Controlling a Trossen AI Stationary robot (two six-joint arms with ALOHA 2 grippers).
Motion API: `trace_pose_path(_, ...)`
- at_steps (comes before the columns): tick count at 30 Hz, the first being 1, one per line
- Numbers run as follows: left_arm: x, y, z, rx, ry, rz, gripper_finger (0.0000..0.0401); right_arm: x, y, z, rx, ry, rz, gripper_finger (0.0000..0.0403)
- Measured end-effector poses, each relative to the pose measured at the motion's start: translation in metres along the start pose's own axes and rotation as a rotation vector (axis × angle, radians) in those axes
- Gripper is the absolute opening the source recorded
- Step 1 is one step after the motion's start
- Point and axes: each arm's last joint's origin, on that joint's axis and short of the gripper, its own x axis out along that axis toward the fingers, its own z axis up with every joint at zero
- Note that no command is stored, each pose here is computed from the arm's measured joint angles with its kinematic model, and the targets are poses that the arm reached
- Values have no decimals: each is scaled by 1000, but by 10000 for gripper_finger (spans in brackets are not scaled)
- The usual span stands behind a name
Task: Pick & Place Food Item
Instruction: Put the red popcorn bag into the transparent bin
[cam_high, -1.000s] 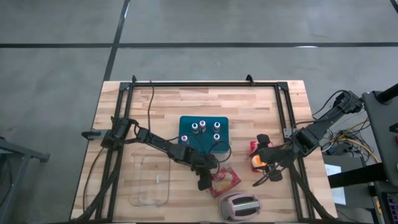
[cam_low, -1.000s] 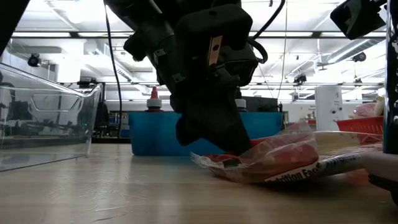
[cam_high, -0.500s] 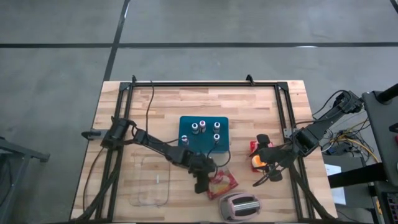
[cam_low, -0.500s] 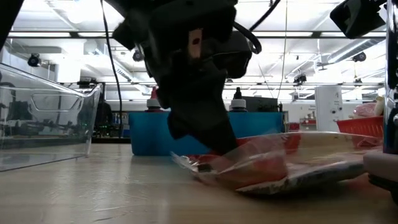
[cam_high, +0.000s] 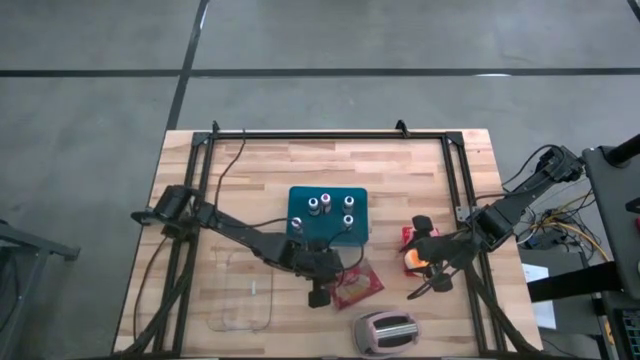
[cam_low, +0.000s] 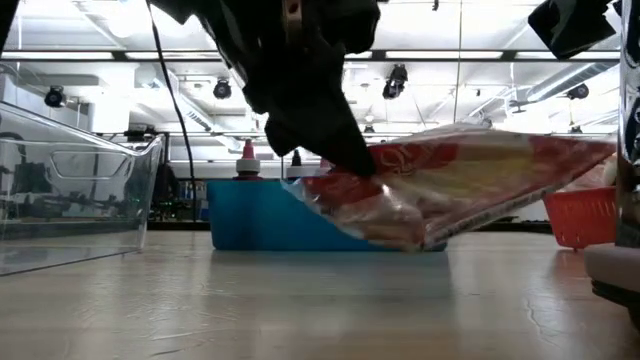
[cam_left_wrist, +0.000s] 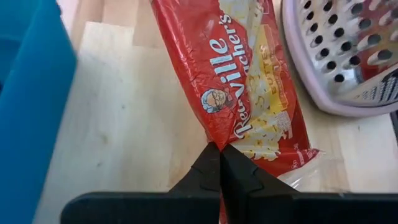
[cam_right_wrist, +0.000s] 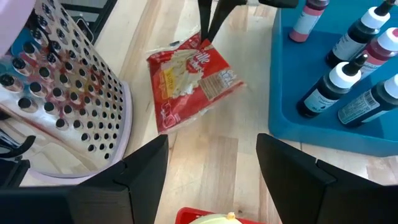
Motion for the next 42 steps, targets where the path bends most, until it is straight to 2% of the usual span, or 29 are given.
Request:
trace_pose_path(6,1,2,-13,6,19,45,0,0,1,4,-22,-41,-6,237)
trace_pose_path(15,-26,3,-17,8,-113,100,0,2,0,6,-73,-102,-68,237)
trace_pose_path(27,-76,7,-37,26,-373,217,0,5,5,21,-231,-359,-109,237)
trace_pose_path(35,-93,7,-46,128,-494,318,0,-2,8,34,-326,-536,-113,237)
trace_pose_path(39,-97,9,-52,182,-562,354,0,-6,9,36,-367,-632,-46,237)
trace_pose_path(42,-102,10,-56,211,-630,353,0,-10,6,34,-380,-674,-38,237)
